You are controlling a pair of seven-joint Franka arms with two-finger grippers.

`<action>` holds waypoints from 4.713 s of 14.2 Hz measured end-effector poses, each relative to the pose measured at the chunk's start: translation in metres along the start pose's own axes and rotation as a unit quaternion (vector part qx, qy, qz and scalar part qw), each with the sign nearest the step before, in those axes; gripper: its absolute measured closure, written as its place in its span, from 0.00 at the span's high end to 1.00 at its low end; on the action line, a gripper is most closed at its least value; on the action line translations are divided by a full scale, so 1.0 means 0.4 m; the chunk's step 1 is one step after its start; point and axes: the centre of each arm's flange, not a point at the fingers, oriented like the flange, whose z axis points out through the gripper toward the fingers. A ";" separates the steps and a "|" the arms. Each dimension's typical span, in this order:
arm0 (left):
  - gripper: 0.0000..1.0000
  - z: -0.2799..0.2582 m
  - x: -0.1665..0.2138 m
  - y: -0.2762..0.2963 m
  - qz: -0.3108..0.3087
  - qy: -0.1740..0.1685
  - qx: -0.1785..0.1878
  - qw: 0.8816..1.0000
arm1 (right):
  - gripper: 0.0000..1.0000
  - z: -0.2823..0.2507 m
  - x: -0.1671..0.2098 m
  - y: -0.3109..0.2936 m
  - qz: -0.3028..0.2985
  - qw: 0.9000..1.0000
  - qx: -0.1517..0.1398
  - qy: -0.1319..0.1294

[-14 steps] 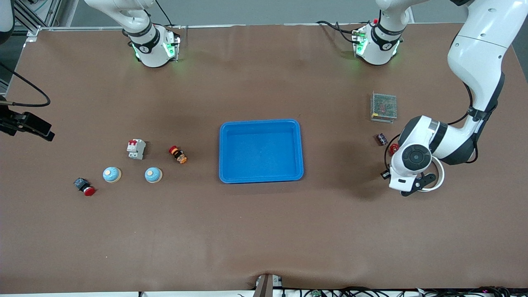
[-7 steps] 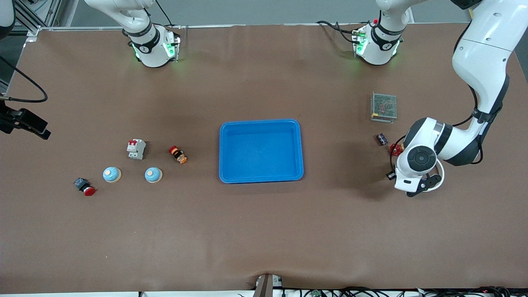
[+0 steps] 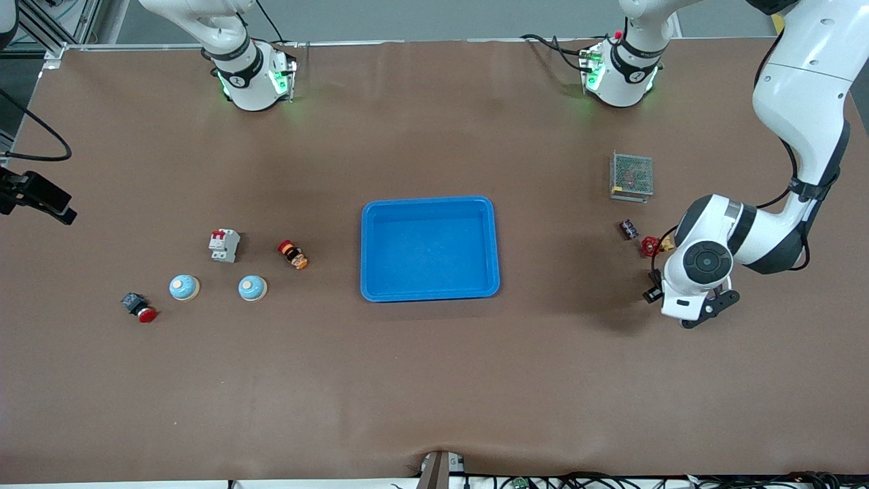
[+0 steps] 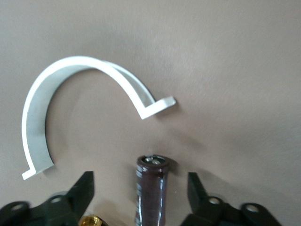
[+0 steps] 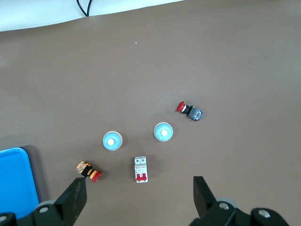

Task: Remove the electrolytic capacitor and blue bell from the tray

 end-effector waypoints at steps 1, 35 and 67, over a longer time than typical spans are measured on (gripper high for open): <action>1.00 -0.033 0.008 0.004 0.007 0.010 -0.006 1.000 | 1.00 0.000 0.000 0.001 -0.004 1.000 0.000 0.000; 1.00 -0.944 0.031 -0.385 0.238 0.024 -0.159 0.958 | 1.00 -0.117 -0.086 -0.009 -0.026 0.995 0.045 -0.084; 1.00 -1.038 -0.200 -0.415 0.274 0.018 -0.129 0.953 | 1.00 -0.111 -0.083 -0.087 -0.074 0.994 0.025 -0.071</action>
